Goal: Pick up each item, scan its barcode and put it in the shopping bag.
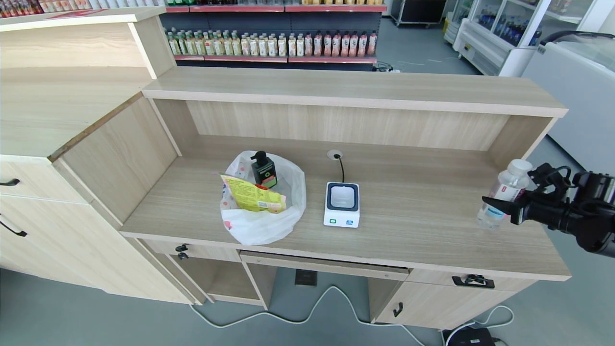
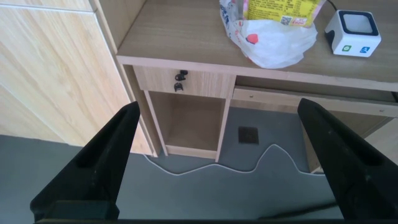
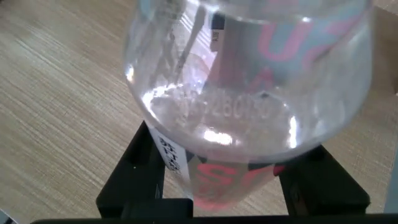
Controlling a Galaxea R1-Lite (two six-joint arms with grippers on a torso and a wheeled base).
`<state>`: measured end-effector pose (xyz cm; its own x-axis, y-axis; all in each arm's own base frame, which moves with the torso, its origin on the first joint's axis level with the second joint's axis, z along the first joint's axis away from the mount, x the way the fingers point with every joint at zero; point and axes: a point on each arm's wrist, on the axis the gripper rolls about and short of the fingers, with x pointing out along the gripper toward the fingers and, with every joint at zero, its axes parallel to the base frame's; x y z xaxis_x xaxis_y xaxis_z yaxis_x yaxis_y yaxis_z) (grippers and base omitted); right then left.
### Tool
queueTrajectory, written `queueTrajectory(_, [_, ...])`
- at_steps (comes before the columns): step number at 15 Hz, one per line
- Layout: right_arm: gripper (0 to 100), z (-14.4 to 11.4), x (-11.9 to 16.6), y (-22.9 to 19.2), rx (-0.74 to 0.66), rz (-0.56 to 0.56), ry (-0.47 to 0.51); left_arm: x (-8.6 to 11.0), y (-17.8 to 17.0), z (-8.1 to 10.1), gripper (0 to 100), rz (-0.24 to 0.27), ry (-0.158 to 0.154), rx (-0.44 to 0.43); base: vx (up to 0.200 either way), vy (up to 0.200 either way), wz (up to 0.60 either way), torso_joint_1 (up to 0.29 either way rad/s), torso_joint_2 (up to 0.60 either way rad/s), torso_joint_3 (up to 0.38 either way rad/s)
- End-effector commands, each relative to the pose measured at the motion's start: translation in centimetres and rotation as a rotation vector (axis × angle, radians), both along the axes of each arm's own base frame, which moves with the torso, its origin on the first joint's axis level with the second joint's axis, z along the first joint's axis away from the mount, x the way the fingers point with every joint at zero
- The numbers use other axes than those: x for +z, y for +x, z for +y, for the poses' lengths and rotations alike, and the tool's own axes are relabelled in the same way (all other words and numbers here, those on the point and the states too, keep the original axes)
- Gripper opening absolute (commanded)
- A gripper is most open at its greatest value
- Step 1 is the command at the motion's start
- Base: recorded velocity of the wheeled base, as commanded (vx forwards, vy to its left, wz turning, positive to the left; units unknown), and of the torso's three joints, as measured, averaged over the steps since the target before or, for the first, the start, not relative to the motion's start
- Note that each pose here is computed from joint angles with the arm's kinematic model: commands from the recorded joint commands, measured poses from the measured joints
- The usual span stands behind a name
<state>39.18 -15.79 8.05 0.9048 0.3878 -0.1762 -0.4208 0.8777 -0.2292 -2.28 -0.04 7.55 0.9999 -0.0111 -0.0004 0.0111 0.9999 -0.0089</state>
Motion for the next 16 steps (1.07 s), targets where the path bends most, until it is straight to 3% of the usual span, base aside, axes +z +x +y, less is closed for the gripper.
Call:
queueTrajectory(1, [0, 2.2, 4.7, -0.6, 0.058, -0.059, 0.041, 0.0, 0.0, 0.0, 100, 0.0, 0.0, -0.001, 0.0, 0.0, 0.0, 0.0, 0.0, 0.0])
queueTrajectory(5, [0, 7.8, 12.4, -3.0, 0.221, -0.063, 0.21, 0.0, 0.0, 0.0, 100, 0.0, 0.0, 0.0, 0.0, 0.0, 0.0, 0.0, 0.0, 0.0])
queueTrajectory(9, [0, 15.4, 20.0, -5.4, 0.462, -0.087, 0.346, 0.0, 0.0, 0.0, 100, 0.0, 0.0, 0.0, 0.0, 0.0, 0.0, 0.0, 0.0, 0.0])
queueTrajectory(14, [0, 24.3, 24.3, -9.6, 0.755, -0.094, 0.354, 0.0, 0.0, 0.0, 100, 0.0, 0.0, 0.0, 0.0, 0.0, 0.0, 0.0, 0.0, 0.0])
queueTrajectory(16, [0, 26.3, 25.1, -11.6, 0.831, -0.085, 0.359, 0.0, 0.0, 0.0, 100, 0.0, 0.0, 0.0, 0.0, 0.0, 0.0, 0.0, 0.0, 0.0])
